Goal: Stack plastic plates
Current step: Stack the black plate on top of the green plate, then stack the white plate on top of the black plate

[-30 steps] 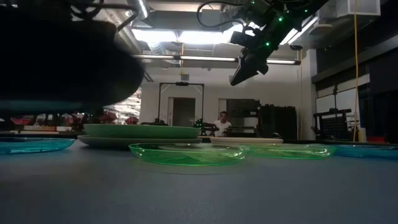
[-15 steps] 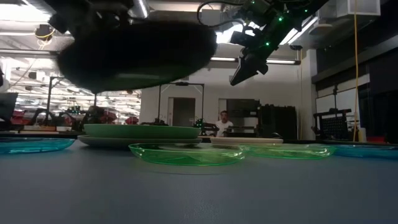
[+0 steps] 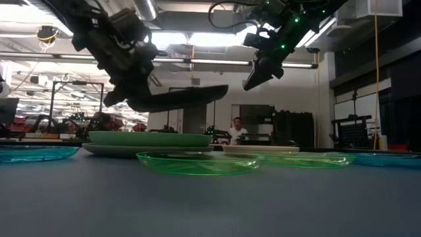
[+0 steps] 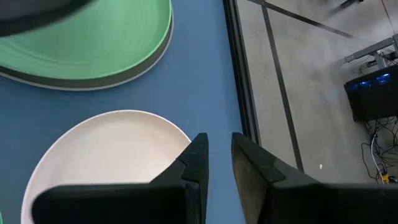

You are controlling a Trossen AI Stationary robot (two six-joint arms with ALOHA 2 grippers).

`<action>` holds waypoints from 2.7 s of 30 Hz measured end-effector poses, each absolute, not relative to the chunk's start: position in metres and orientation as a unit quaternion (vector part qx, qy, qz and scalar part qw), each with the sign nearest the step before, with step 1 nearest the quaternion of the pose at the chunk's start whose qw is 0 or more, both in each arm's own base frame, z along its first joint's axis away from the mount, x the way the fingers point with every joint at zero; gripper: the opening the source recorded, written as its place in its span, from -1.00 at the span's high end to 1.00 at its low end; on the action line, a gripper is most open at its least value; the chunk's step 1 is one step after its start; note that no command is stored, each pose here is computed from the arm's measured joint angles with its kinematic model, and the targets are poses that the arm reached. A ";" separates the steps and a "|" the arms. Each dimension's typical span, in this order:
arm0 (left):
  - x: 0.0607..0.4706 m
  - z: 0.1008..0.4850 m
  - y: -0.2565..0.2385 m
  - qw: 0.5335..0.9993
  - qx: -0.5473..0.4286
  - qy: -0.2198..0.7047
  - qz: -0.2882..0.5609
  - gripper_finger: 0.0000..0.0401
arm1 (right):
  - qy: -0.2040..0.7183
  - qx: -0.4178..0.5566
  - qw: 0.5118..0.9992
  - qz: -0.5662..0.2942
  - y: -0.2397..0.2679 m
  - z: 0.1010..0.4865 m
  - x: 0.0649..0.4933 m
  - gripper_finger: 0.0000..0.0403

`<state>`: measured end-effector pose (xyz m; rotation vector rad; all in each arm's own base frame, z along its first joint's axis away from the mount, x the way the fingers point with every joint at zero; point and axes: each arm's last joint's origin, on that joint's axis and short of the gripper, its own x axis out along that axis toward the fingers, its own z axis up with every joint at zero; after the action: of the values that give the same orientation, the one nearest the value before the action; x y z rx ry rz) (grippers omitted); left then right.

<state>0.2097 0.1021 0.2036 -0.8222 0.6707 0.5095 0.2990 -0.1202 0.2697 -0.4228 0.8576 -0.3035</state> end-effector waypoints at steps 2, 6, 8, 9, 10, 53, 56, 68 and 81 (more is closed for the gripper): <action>0.205 0.203 0.110 0.827 -0.392 0.312 0.256 0.95 | 0.411 -0.203 0.877 -0.145 -0.120 0.270 0.299 0.70; 0.196 0.199 0.120 0.809 -0.400 0.324 0.284 0.95 | 0.412 -0.202 0.877 -0.145 -0.120 0.270 0.299 0.70; 0.190 0.196 0.122 0.798 -0.390 0.347 0.300 0.95 | 0.412 -0.202 0.877 -0.145 -0.120 0.270 0.299 0.70; 0.187 0.194 0.122 0.792 -0.386 0.358 0.310 0.95 | 0.412 -0.202 0.877 -0.145 -0.120 0.270 0.299 0.70; 0.185 0.193 0.123 0.785 -0.382 0.367 0.320 0.95 | 0.412 -0.202 0.877 -0.145 -0.120 0.270 0.299 0.70; 0.192 0.170 0.121 0.737 -0.374 0.415 0.380 0.74 | 0.412 -0.201 0.877 -0.146 -0.120 0.270 0.299 0.70; 0.192 0.170 0.122 0.736 -0.369 0.415 0.387 0.67 | 0.412 -0.201 0.877 -0.146 -0.120 0.270 0.299 0.70; 0.189 0.181 0.119 0.752 -0.366 0.392 0.384 0.59 | 0.411 -0.196 0.878 -0.149 -0.122 0.269 0.298 0.70; 0.192 0.208 0.104 0.817 -0.343 0.333 0.321 0.59 | 0.455 -0.100 0.858 -0.217 -0.173 0.263 0.264 0.70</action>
<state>0.1921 0.1036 0.2081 -0.7319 0.7099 0.6842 0.2636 -0.1733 0.2625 -0.2095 0.9555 -0.4555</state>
